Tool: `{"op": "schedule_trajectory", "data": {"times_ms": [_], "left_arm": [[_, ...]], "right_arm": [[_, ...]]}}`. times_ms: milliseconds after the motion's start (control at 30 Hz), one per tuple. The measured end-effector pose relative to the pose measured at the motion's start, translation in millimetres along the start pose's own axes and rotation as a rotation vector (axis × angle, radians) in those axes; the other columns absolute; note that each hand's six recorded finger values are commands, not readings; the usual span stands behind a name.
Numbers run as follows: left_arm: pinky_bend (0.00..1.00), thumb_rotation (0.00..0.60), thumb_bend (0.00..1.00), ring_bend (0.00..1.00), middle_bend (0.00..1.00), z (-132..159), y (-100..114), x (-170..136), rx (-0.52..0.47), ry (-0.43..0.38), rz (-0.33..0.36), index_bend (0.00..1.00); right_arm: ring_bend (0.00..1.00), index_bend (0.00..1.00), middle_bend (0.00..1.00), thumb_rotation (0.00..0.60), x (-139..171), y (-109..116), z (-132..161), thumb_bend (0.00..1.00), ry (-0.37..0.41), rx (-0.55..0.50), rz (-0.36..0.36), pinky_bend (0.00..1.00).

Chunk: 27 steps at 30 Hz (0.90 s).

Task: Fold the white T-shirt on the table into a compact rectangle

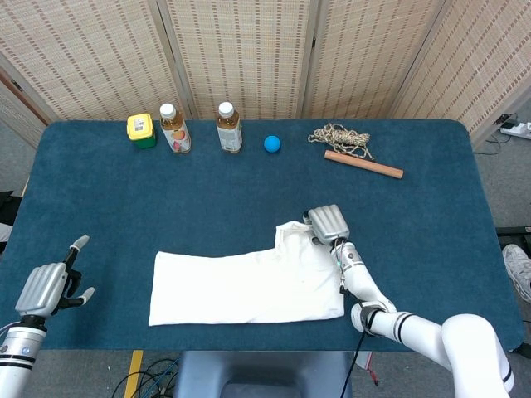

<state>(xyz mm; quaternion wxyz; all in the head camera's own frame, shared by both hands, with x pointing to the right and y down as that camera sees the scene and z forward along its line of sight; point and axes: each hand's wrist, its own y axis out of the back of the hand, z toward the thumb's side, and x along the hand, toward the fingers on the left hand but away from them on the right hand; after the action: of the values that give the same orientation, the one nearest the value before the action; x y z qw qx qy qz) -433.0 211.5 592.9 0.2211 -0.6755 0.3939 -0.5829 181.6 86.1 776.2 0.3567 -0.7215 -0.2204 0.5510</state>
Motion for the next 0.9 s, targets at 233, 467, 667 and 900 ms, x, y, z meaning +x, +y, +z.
{"op": "schedule_trajectory", "data": {"times_ms": [233, 467, 667, 900], "left_arm": [[1.0, 0.6, 0.29, 0.89, 0.91, -1.1, 0.8, -1.4, -0.003, 0.0, 0.004, 0.0], [1.0, 0.6, 0.3, 0.89, 0.91, -0.4, 0.7, -2.1, -0.004, -0.005, 0.005, 0.0], [1.0, 0.6, 0.29, 0.89, 0.91, 0.8, -0.6, -1.6, -0.003, -0.009, 0.0, 0.0], [1.0, 0.6, 0.29, 0.89, 0.91, 1.1, -1.1, -1.4, -0.002, -0.008, -0.002, 0.0]], "right_arm": [[0.95, 0.61, 0.95, 0.6, 28.6, 11.2, -0.6, 0.57, 0.056, -0.041, -0.077, 0.96], [0.95, 0.61, 0.96, 0.6, 68.5, 3.1, -4.2, 0.57, 0.132, -0.027, -0.096, 0.96], [0.95, 0.62, 0.96, 0.6, 95.8, -14.6, -6.4, 0.57, 0.183, -0.001, -0.064, 0.96], [0.95, 0.62, 0.96, 0.6, 113.7, -24.2, -11.7, 0.57, 0.219, 0.048, -0.041, 0.96]]}}
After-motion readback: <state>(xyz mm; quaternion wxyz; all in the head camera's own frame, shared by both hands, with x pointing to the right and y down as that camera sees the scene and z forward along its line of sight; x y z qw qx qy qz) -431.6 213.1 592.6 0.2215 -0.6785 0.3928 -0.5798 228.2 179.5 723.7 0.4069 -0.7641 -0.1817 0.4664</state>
